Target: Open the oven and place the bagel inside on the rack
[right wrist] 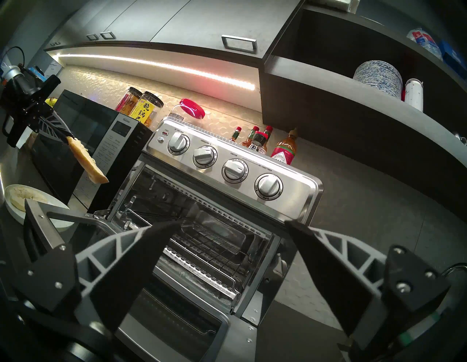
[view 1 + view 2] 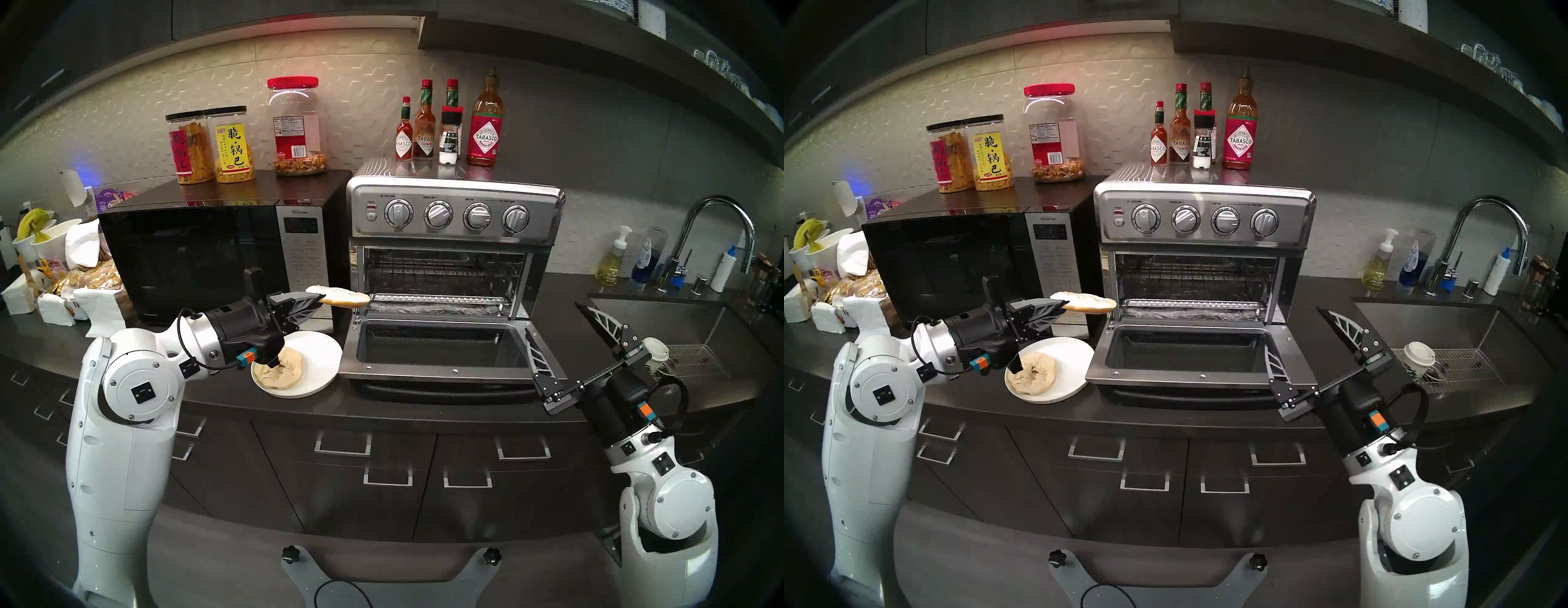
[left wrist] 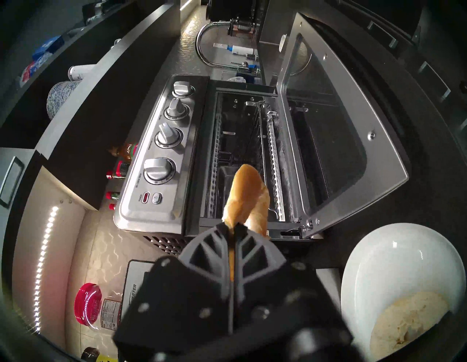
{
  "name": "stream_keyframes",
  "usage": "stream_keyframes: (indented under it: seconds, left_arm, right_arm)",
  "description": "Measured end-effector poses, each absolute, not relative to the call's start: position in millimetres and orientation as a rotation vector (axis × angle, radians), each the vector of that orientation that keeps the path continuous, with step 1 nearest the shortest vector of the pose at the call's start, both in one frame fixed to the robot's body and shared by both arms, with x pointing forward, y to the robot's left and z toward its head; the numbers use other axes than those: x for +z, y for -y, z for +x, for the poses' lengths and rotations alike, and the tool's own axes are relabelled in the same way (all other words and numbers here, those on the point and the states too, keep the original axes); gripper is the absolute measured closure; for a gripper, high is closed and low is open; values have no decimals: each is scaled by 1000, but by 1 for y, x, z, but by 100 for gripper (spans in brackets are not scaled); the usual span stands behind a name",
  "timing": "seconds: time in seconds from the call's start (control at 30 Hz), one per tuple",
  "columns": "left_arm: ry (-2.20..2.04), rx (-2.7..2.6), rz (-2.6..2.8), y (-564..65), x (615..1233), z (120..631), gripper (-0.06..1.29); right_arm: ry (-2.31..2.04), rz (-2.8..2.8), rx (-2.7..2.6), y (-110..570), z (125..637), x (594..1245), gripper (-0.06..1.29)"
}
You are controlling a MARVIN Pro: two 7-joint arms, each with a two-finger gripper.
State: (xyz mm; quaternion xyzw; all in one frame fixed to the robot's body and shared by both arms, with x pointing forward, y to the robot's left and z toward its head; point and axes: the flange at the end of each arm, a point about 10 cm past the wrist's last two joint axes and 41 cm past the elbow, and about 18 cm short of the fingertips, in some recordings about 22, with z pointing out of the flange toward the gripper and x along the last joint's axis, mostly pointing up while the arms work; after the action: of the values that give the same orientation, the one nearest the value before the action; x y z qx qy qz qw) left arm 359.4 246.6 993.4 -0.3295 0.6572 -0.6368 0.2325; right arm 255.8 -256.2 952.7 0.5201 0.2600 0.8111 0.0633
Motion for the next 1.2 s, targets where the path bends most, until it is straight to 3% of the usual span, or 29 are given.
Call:
stream_keyframes:
  seconds: [1.2]
  left_arm:
    - [-1858,-1745,-931,-171,989,412,122]
  right_arm:
    - [-785,1571,2450,256,256,953,-1]
